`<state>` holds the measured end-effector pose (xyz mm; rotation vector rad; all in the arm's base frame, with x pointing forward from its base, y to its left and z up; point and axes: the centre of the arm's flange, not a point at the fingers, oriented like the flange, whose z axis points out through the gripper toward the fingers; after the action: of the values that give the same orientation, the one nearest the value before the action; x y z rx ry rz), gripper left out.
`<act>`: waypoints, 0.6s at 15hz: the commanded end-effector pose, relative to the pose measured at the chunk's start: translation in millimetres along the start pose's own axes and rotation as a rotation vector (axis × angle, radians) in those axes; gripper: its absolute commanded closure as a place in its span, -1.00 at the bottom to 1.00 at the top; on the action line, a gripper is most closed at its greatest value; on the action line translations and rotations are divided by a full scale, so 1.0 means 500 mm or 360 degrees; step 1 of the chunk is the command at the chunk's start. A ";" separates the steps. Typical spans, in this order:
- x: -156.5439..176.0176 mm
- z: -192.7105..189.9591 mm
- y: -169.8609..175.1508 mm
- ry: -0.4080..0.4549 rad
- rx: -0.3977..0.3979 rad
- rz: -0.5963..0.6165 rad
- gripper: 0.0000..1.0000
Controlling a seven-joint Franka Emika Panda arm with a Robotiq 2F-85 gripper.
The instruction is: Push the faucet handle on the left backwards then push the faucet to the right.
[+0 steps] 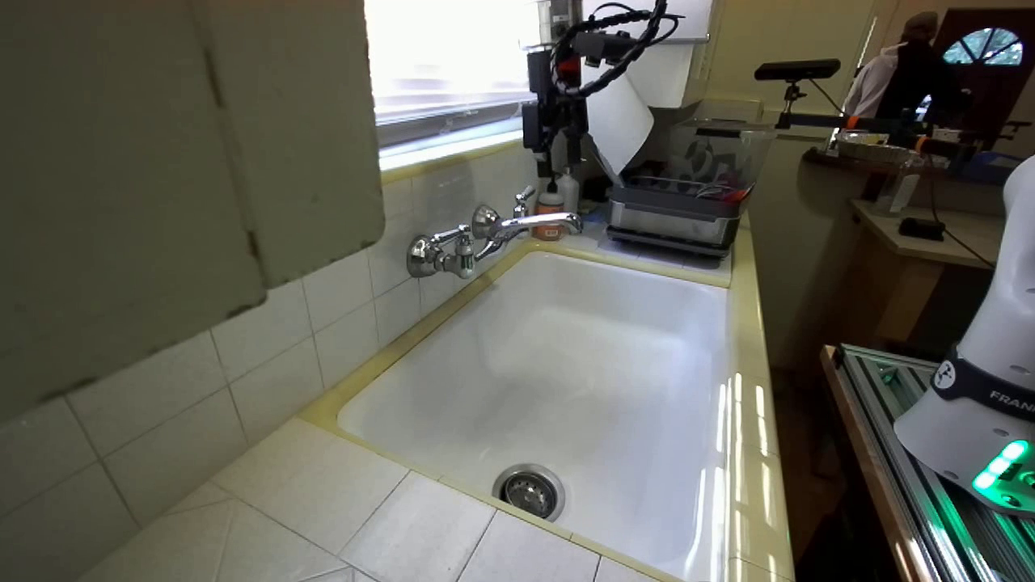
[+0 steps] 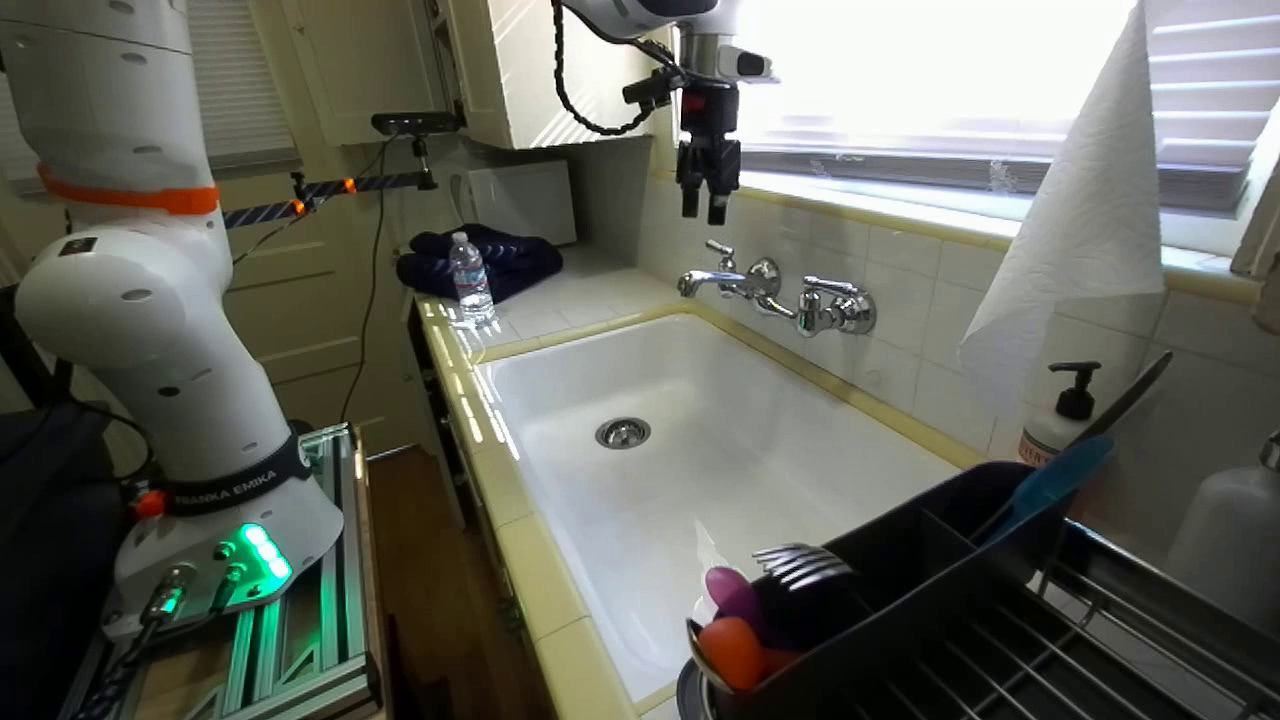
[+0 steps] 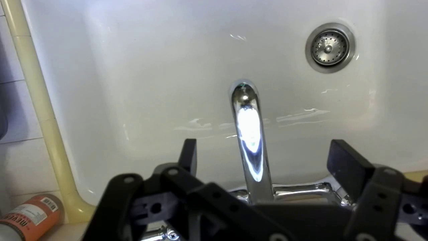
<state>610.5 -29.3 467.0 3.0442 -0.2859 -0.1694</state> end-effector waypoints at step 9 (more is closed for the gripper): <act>-0.055 -0.059 0.003 0.0119 -0.0027 0.0053 -1.00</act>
<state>600.9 -28.1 499.7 3.0399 -0.3105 -0.0848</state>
